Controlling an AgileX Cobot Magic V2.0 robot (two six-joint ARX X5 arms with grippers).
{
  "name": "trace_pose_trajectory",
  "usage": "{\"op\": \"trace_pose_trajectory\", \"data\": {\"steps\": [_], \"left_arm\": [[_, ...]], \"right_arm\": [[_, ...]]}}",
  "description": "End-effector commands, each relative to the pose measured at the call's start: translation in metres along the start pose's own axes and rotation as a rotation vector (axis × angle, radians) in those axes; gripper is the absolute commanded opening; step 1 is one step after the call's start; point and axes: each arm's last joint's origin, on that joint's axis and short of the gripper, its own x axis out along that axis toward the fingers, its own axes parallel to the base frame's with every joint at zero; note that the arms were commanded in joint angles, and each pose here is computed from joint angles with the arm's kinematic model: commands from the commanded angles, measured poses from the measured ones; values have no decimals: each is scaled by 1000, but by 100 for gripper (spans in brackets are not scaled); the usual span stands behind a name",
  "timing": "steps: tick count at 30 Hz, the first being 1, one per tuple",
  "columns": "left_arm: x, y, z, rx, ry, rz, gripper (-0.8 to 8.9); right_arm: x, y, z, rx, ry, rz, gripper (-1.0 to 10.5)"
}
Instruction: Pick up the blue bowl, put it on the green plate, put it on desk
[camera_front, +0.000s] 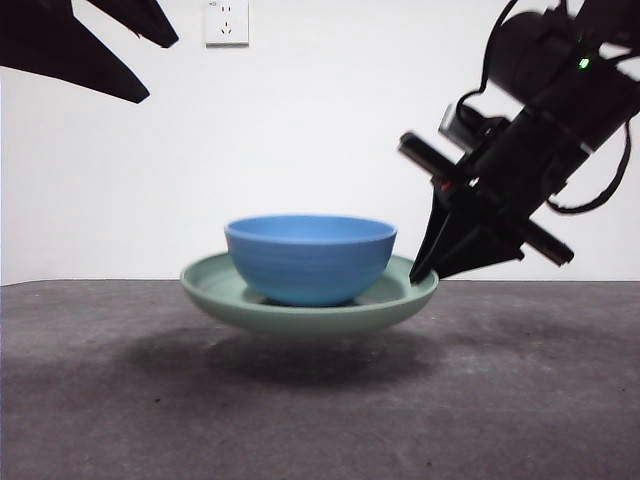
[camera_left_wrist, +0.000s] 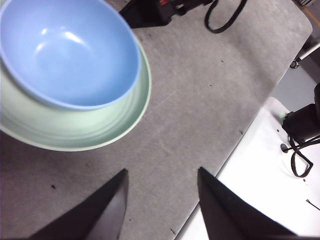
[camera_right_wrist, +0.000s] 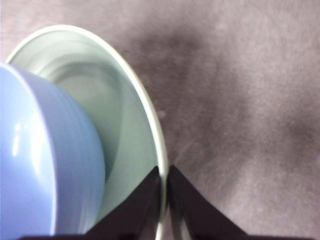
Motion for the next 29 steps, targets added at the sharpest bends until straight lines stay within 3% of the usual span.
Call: {"op": "trace_pose_trajectory", "data": {"steps": [1, 20, 25, 29], "left_arm": [[0, -1, 2, 19, -4, -9, 223], [0, -1, 2, 15, 2, -9, 223], [0, -1, 2, 14, 3, -9, 223], [0, -1, 2, 14, 3, -9, 223]], "right_arm": [[12, 1, 4, 34, -8, 16, 13], [40, -9, 3, 64, 40, -19, 16], [40, -9, 2, 65, 51, -24, 141], [40, -8, 1, 65, 55, -24, 150]]}}
